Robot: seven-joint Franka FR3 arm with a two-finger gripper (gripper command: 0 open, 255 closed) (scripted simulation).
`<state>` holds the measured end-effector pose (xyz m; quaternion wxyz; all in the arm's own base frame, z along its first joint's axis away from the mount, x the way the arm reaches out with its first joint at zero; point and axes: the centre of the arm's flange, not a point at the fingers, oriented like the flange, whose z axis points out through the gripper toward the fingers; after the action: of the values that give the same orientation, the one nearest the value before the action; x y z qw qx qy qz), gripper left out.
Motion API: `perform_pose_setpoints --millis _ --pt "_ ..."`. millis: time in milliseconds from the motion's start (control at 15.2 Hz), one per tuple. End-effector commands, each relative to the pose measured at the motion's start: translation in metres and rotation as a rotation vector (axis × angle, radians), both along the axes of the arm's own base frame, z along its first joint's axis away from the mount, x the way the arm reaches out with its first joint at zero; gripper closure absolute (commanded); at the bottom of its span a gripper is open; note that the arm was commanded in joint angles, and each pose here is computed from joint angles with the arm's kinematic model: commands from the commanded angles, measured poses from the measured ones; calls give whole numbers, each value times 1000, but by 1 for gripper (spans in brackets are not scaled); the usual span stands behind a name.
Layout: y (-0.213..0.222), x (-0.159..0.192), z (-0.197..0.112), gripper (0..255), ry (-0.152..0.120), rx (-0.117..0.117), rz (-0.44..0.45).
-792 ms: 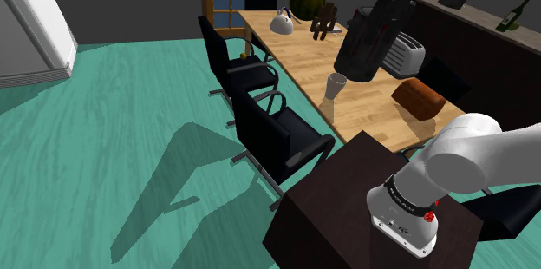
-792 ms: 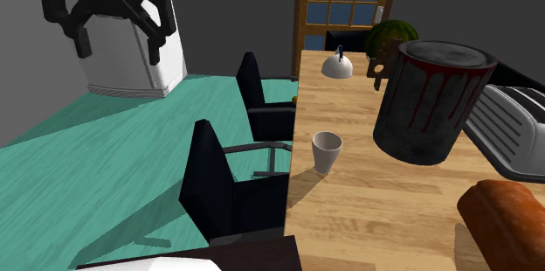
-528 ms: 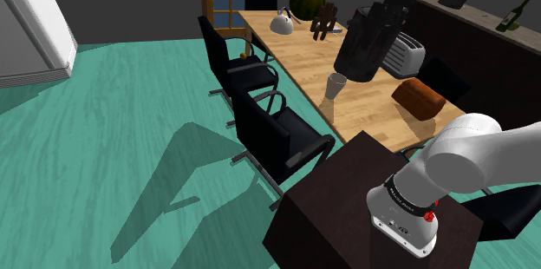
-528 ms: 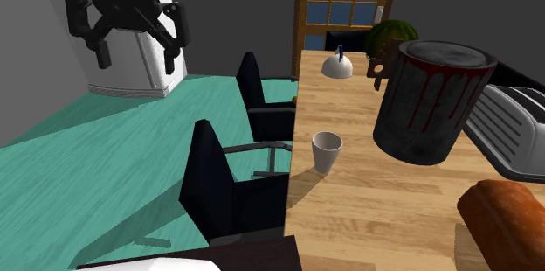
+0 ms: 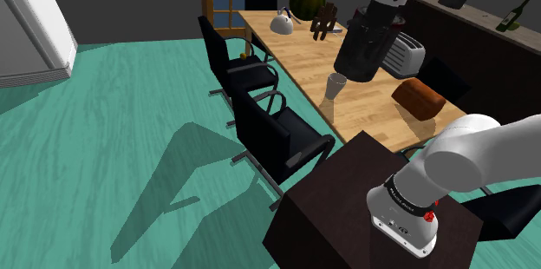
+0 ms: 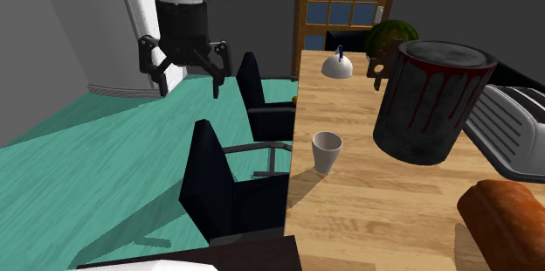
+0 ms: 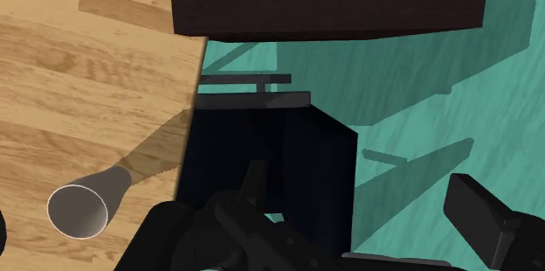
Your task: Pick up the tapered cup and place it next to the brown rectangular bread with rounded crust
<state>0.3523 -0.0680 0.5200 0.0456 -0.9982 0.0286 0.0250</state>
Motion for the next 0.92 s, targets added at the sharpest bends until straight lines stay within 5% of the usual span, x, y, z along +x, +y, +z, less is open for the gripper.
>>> perform_pose_setpoints --millis 0,858 --pt "-16 10 -18 0 -3 -13 3" --pt "-113 79 -131 0 -10 -87 14"
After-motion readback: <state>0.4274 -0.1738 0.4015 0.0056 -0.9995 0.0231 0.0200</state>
